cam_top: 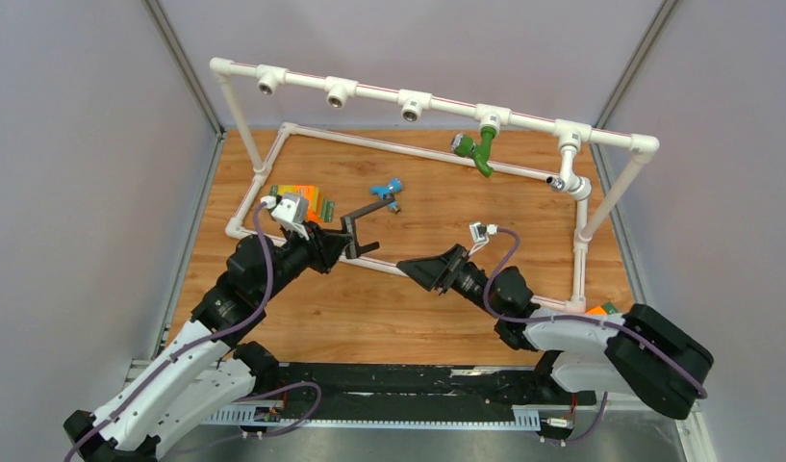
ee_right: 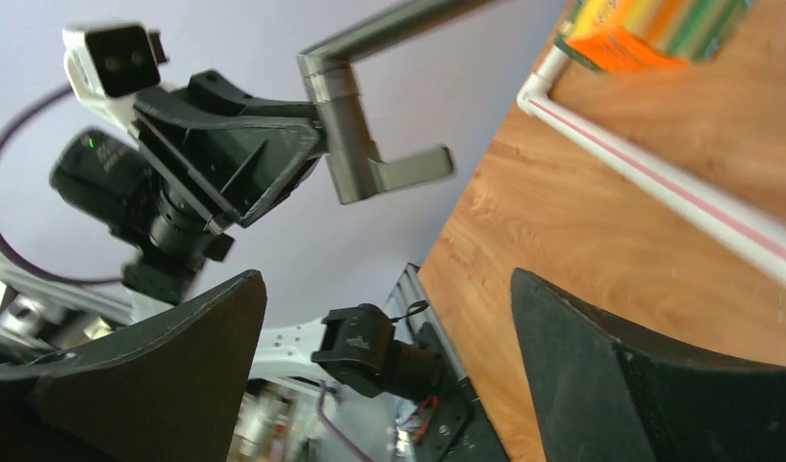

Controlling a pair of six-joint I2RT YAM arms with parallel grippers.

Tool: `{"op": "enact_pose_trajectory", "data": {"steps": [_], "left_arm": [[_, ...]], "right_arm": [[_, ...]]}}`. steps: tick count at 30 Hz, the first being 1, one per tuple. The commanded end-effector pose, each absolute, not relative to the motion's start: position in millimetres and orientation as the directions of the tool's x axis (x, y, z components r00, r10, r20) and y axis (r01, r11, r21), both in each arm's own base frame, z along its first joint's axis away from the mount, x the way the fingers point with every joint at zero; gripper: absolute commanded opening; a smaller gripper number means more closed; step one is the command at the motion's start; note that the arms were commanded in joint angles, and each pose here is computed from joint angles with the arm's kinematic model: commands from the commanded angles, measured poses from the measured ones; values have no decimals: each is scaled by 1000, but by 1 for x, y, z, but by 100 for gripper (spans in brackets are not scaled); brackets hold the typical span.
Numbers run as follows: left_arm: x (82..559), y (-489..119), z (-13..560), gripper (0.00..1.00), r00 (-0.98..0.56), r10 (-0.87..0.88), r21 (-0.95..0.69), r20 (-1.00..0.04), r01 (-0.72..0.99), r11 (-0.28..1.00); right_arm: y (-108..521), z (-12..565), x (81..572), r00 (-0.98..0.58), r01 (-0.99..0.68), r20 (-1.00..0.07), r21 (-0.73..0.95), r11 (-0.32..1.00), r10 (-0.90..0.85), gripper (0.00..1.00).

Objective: Install the water faucets

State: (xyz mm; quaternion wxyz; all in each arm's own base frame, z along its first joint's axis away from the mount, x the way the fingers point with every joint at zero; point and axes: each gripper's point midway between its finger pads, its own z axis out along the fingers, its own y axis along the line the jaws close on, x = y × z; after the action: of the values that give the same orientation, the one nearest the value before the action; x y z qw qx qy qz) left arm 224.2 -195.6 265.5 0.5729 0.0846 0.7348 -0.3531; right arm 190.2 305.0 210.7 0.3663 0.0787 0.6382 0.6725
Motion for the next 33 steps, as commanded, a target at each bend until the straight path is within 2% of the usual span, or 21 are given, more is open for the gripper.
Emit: {"op": "enact_pose_trajectory", "data": {"steps": [1, 3, 7, 11, 16, 23, 25, 29, 33], "left_arm": [[215, -175, 286, 0, -208, 45, -96, -977, 616, 782], [208, -170, 278, 0, -230, 183, -11, -956, 650, 759], [199, -171, 281, 0, -169, 356, 119, -919, 743, 659], [191, -177, 290, 0, -64, 439, 206, -896, 816, 540], [172, -191, 307, 0, 79, 445, 266, -892, 887, 377], [161, -208, 318, 0, 217, 414, 330, -884, 917, 224], [164, -212, 316, 0, 229, 417, 335, -879, 920, 201], [176, -216, 308, 0, 231, 454, 347, -861, 918, 191], [188, -215, 298, 0, 218, 487, 360, -846, 906, 221]], "right_arm": [[323, 233, 186, -503, -743, -795, 598, 301, 339, 100], [324, 238, 191, -377, -821, -906, 424, 383, 193, 100], [310, 255, 204, -135, -878, -991, 119, 463, 0, 100], [306, 278, 199, 38, -908, -998, -51, 416, -40, 100], [318, 295, 187, 227, -933, -970, -243, 265, -90, 100], [355, 282, 179, 302, -952, -942, -307, 7, -146, 100], [363, 282, 182, 306, -952, -940, -306, -23, -151, 100], [372, 270, 184, 291, -956, -937, -280, -82, -193, 99], [377, 264, 181, 286, -956, -936, -262, -135, -206, 93]]}}
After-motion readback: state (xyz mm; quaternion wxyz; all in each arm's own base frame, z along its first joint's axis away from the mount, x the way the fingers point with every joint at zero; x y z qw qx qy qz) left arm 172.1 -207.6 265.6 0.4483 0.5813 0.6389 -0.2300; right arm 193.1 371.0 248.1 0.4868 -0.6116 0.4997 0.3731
